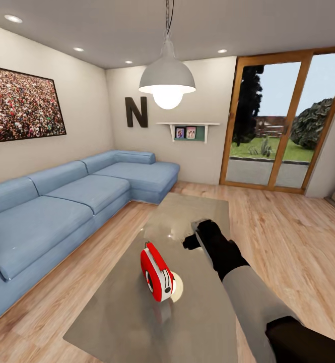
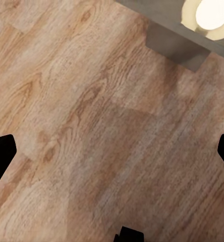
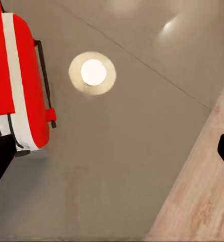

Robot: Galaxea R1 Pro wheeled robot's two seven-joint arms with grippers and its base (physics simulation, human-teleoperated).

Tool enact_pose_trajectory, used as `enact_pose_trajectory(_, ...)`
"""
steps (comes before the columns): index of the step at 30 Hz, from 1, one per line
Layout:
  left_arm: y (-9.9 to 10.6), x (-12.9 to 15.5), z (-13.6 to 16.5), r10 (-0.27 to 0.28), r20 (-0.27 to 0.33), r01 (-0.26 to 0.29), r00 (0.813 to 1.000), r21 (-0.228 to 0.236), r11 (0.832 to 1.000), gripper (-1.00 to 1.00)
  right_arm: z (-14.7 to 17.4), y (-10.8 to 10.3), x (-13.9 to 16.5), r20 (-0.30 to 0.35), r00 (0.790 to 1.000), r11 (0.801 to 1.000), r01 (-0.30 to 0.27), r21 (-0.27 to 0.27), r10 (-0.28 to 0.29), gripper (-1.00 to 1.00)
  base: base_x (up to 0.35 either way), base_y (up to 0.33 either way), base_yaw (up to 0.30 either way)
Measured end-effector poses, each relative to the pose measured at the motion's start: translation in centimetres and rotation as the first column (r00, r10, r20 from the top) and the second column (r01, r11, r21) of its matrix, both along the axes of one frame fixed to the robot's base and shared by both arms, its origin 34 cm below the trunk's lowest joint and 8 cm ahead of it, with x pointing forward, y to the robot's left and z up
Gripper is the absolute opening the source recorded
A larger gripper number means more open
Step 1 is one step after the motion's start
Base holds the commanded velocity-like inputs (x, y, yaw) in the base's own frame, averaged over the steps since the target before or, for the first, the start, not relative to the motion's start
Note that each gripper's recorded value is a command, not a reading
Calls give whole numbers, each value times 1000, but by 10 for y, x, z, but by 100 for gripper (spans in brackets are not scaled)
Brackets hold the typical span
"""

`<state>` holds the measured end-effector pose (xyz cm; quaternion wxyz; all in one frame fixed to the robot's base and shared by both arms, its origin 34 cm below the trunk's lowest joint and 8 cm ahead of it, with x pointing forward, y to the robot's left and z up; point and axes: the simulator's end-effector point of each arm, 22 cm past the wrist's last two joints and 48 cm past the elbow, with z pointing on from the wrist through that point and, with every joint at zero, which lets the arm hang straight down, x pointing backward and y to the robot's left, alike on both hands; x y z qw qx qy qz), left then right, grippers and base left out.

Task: Turn on the radio receiver that's on the table in the living room.

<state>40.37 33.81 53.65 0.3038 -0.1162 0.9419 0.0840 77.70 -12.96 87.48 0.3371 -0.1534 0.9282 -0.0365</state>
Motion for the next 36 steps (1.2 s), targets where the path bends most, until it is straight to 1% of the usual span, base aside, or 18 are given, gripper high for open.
enact_pose_trajectory(1,0,0,0,0,1,0,1000,0,1000,100,-3,-4,0,-4,1000,1000,10,-16,-10,100,0,0,0)
enact_pose_trajectory(3,0,1,0,-1,3,1,1000,0,1000,100,-3,-7,3,6,1000,999,17,-27,-17,100,0,0,0)
enact_pose_trajectory(6,-1,2,1,-2,9,2,1000,1,1000,100,0,-7,8,32,999,1000,15,-25,-15,100,0,0,0)
enact_pose_trajectory(7,-1,3,2,-3,18,2,1000,3,1000,100,2,-4,9,39,999,1000,9,-14,-8,100,0,0,0)
enact_pose_trajectory(8,-1,5,3,-3,27,3,1000,5,1000,100,5,5,9,40,999,1000,-14,19,13,100,0,0,0)
enact_pose_trajectory(10,0,5,4,-3,31,3,1000,6,1000,100,8,13,9,43,999,998,-35,42,34,100,0,0,0)
enact_pose_trajectory(11,0,6,4,-4,32,4,999,7,1000,100,9,17,8,45,998,998,-49,40,47,100,0,0,0)
enact_pose_trajectory(13,0,6,4,-4,33,4,999,7,1000,100,9,25,6,49,996,997,-82,15,81,100,0,0,0)
enact_pose_trajectory(15,0,6,4,-4,34,4,999,8,1000,100,8,40,2,51,988,989,-144,-33,145,100,0,0,0)
enact_pose_trajectory(16,0,6,4,-4,34,4,999,8,1000,100,7,48,-1,48,984,984,-171,-44,173,100,0,0,0)
enact_pose_trajectory(19,0,6,4,-4,34,4,999,8,1000,100,4,61,-6,37,976,976,-214,-35,216,100,0,0,0)
enact_pose_trajectory(22,0,6,4,-4,34,4,999,8,1000,100,4,68,-9,33,971,972,-236,-18,237,100,0,0,0)
enact_pose_trajectory(24,0,6,4,-4,33,4,999,8,1000,100,4,70,-9,32,972,972,-233,8,233,100,0,0,0)
enact_pose_trajectory(25,0,6,4,-4,33,4,999,8,1000,100,5,70,-9,32,974,974,-225,31,224,100,0,0,0)
enact_pose_trajectory(28,0,6,4,-5,34,4,999,8,1000,100,8,66,-6,29,983,976,-183,115,181,100,0,0,0)
enact_pose_trajectory(30,0,6,4,-5,34,4,999,8,1000,100,10,64,-4,31,986,976,-167,142,164,100,0,0,0)
enact_pose_trajectory(32,0,6,4,-5,33,4,999,8,1000,100,11,63,-3,35,987,975,-161,154,158,100,0,8,0)
enact_pose_trajectory(36,0,6,4,-4,33,4,999,8,1000,100,11,63,-2,37,987,974,-158,162,154,100,0,97,0)
